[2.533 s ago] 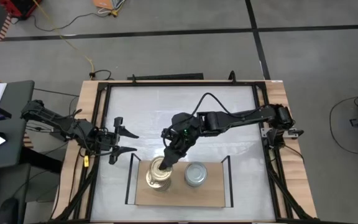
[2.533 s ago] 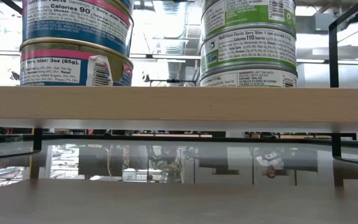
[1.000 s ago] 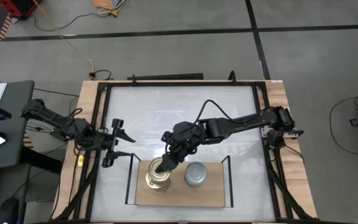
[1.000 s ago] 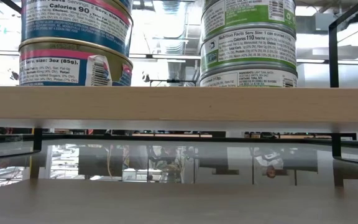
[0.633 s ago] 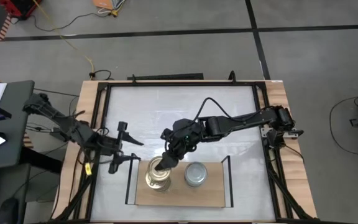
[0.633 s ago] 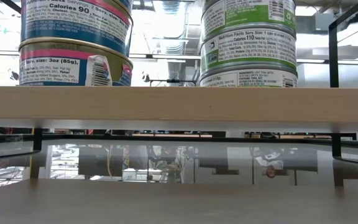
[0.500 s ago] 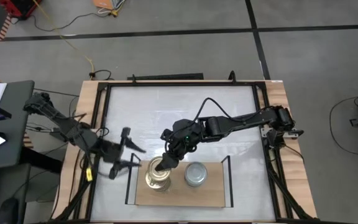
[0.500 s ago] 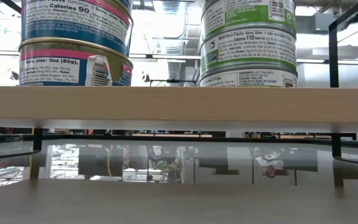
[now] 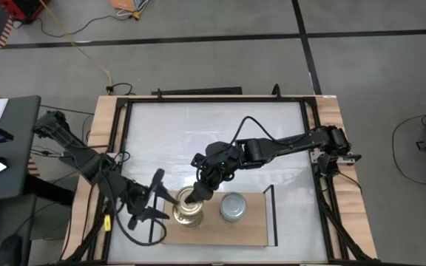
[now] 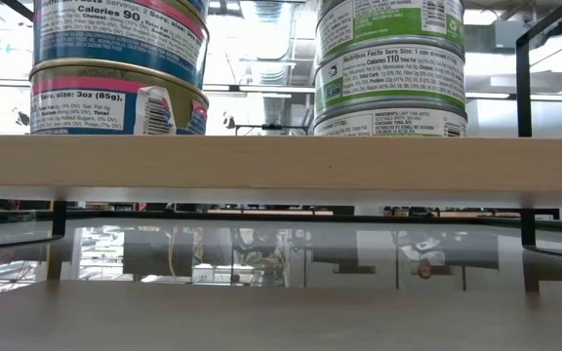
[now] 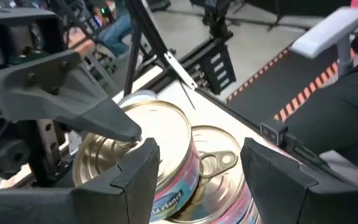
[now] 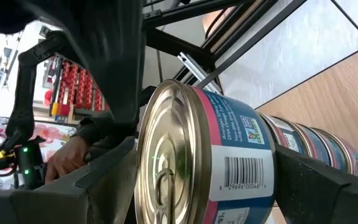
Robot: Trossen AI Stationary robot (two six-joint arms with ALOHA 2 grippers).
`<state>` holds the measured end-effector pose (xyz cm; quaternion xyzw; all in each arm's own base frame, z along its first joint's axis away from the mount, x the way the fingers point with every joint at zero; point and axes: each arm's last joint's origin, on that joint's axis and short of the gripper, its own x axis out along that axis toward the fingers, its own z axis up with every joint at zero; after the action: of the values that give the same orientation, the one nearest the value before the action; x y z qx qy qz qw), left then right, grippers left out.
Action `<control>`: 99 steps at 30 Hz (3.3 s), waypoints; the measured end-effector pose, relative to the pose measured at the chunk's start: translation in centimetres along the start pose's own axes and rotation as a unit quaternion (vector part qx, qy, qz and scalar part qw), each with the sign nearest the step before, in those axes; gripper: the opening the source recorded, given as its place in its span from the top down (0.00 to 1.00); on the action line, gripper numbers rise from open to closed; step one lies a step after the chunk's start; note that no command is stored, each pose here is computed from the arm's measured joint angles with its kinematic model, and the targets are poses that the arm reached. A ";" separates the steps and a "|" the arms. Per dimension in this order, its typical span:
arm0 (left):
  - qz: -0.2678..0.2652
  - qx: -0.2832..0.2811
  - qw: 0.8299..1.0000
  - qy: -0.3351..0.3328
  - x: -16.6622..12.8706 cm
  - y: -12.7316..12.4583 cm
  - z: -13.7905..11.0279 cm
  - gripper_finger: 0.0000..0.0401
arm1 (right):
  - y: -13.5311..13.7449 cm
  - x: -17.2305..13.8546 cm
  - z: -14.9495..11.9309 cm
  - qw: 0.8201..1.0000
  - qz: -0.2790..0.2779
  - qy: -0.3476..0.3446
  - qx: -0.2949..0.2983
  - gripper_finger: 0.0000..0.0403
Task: Stack canned seafood by type on shelf
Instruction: Stack the blue tuna can on top of the blue tuna can on the shelf, then return to Home Position
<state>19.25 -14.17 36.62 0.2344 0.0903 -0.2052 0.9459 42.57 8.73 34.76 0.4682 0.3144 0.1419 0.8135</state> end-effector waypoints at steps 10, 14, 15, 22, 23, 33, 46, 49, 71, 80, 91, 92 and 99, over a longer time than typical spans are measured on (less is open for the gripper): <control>-0.024 -0.007 0.998 0.049 1.8 0.4 2.3 0.46 | 0.3 0.2 -0.4 1.000 0.003 0.003 -0.005 0.12; -0.056 -0.016 0.995 0.075 3.0 0.2 2.2 0.46 | 0.6 0.4 -0.8 1.000 0.006 0.007 -0.009 0.12; -0.056 -0.019 0.995 0.078 3.3 0.2 2.3 0.46 | 0.6 0.4 -0.9 1.000 0.005 0.006 -0.010 0.12; -0.075 -0.031 0.993 0.091 4.0 -0.2 2.4 0.46 | 0.9 0.6 -1.3 1.000 0.001 0.002 -0.014 0.12; -0.076 -0.034 0.992 0.091 3.9 -0.2 2.5 0.46 | 0.8 0.6 -1.3 1.000 0.001 0.002 -0.014 0.12; -0.093 -0.064 0.989 0.093 2.6 -1.0 2.8 0.46 | 0.9 0.6 -1.2 1.000 0.002 0.001 -0.014 0.12; -0.098 -0.081 0.987 0.101 2.3 -1.3 2.8 0.46 | 0.6 0.4 -1.0 1.000 0.005 0.018 -0.018 0.12; -0.095 -0.076 0.987 0.101 2.3 -1.3 2.8 0.46 | 0.0 0.2 -0.8 0.999 -0.006 0.030 -0.015 0.12; -0.092 -0.055 0.991 0.075 1.2 -0.8 3.3 0.46 | 1.5 -6.9 1.2 0.996 -0.034 -0.016 -0.080 0.12; -0.061 -0.037 0.996 0.054 -0.7 0.2 3.8 0.46 | 1.3 -11.3 -0.7 0.969 -0.177 0.010 -0.171 0.13; 0.026 -0.071 0.997 0.015 -5.5 3.3 3.1 0.46 | -0.3 -15.2 -3.5 0.917 -0.338 -0.019 -0.209 0.14; 0.035 -0.074 0.996 0.020 -5.7 3.4 2.6 0.46 | -0.7 -15.6 -3.9 0.912 -0.352 -0.023 -0.208 0.14; 0.077 -0.104 0.992 0.010 -7.4 3.6 -1.7 0.46 | -4.3 -17.2 -7.1 0.908 -0.362 -0.073 -0.197 0.14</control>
<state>14.03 -7.89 38.55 0.1431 0.1028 -0.1193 0.9771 24.65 2.28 35.05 0.1616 0.3677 -0.1379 0.9054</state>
